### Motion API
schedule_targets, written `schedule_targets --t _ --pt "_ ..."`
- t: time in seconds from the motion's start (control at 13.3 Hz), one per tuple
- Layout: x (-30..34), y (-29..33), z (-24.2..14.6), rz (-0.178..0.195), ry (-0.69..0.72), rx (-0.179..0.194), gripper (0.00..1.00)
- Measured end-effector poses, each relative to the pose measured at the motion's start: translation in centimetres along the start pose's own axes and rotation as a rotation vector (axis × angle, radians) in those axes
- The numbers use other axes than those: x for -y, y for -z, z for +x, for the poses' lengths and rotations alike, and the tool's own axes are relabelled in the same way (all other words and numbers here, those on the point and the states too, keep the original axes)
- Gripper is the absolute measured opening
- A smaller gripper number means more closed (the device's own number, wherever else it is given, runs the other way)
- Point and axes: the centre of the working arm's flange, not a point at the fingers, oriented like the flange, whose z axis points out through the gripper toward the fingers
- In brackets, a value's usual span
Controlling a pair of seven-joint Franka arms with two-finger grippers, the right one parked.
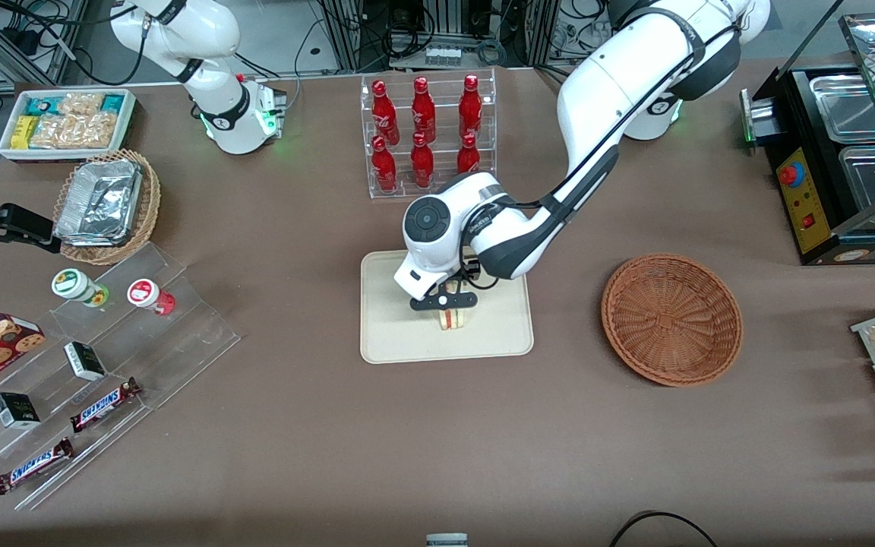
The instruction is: Place sandwich from basket to tray
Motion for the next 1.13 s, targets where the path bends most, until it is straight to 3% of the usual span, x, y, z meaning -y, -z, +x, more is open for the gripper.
schedule_targets --t 0.08,0.15,0.6,0.9,1.13 --pt "0.1 1.0 0.2 0.000 0.005 -0.007 0.96" --pt "0.4 2.2 0.3 0.011 0.011 -0.012 1.00" --pt "3.6 14.4 1.3 0.065 0.134 -0.063 1.00" --pt "10.3 21.7 4.0 0.023 0.254 -0.048 1.00" --pt "15.9 26.0 5.2 0.035 0.283 -0.047 1.00"
